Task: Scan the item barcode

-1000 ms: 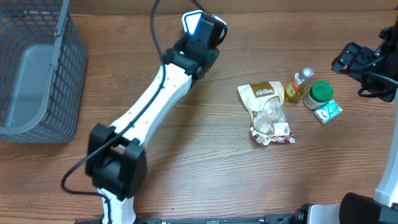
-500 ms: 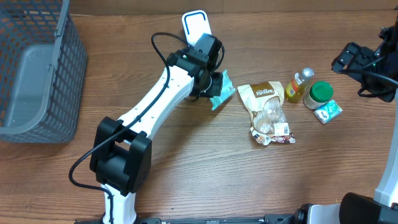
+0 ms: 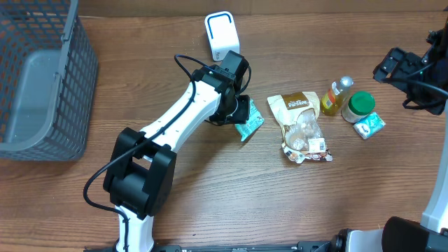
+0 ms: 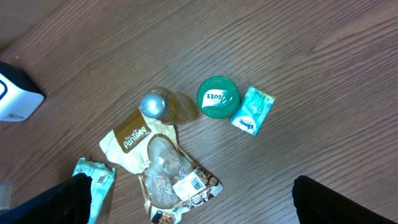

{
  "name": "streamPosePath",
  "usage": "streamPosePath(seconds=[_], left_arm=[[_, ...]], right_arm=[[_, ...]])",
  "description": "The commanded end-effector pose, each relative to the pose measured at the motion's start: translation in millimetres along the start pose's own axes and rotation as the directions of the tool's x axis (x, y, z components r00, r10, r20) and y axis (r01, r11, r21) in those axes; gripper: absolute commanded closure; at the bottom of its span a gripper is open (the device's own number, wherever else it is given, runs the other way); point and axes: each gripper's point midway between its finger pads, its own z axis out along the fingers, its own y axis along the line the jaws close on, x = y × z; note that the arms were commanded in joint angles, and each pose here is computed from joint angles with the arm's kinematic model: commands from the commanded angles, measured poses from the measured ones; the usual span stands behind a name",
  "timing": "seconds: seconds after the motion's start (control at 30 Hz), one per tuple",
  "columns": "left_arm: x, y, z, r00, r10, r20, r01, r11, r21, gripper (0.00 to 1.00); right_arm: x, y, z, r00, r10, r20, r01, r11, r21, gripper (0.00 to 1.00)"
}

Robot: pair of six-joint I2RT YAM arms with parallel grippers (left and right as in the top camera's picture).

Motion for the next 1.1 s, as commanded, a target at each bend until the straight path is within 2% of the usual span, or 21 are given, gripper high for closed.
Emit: streamPosePath(seconds=[0.0,0.13,0.23,0.4,0.6,0.87,0.97,1.07], left_arm=[[7.4,-2.2,4.7,1.000,-0.008,-0.026,0.009,1.000,0.009,0.37],[10.2,-3.1,4.5,0.999,-0.009,-0.038,0.010,1.000,0.013,0.16],[14.9,-4.5,1.8,0.997,-0.023,-0.070,0.027,0.999,0.044,0.10],[12.0,-2.9,-23.6,0.998,-0.039,-0.054,0.044,0.996,0.082,0.08],[-1.0,-2.7,-82.2,0.994,-0.026,0.106,0.018,0.997,0.079,0.07],[11.7,38.8,-171.0,0.946,-0.011,0.324,0.061,0.988,-0.144,0.05],[24.3,52.3,-188.5,0.940,-0.005,0.340,0.080,0.975,-0.206,0.04],[39.7,62.1,-191.5,0.954,-0.010,0.299,0.087,0.965,-0.247,0.03]], right_arm=[[-5.4,0.6,-9.2,0.999,0.004,0.036,-0.003,1.000,-0.005,0.00],[-5.4,0.6,-9.2,0.999,0.004,0.036,-0.003,1.000,-0.005,0.00],[-5.4,0.6,-9.2,0.999,0.004,0.036,-0.003,1.000,-0.005,0.00],[-5.5,0.4,-9.2,0.999,0.004,0.036,-0.004,1.000,-0.004,0.00],[-5.4,0.6,-9.2,0.999,0.004,0.036,-0.003,1.000,-0.005,0.00],[-5.5,0.4,-9.2,0.999,0.004,0.036,-0.004,1.000,-0.004,0.00],[-5.4,0.6,-9.2,0.999,0.004,0.036,-0.003,1.000,-0.005,0.00],[-5.5,0.4,-9.2,0.999,0.004,0.036,-0.004,1.000,-0.004,0.00]])
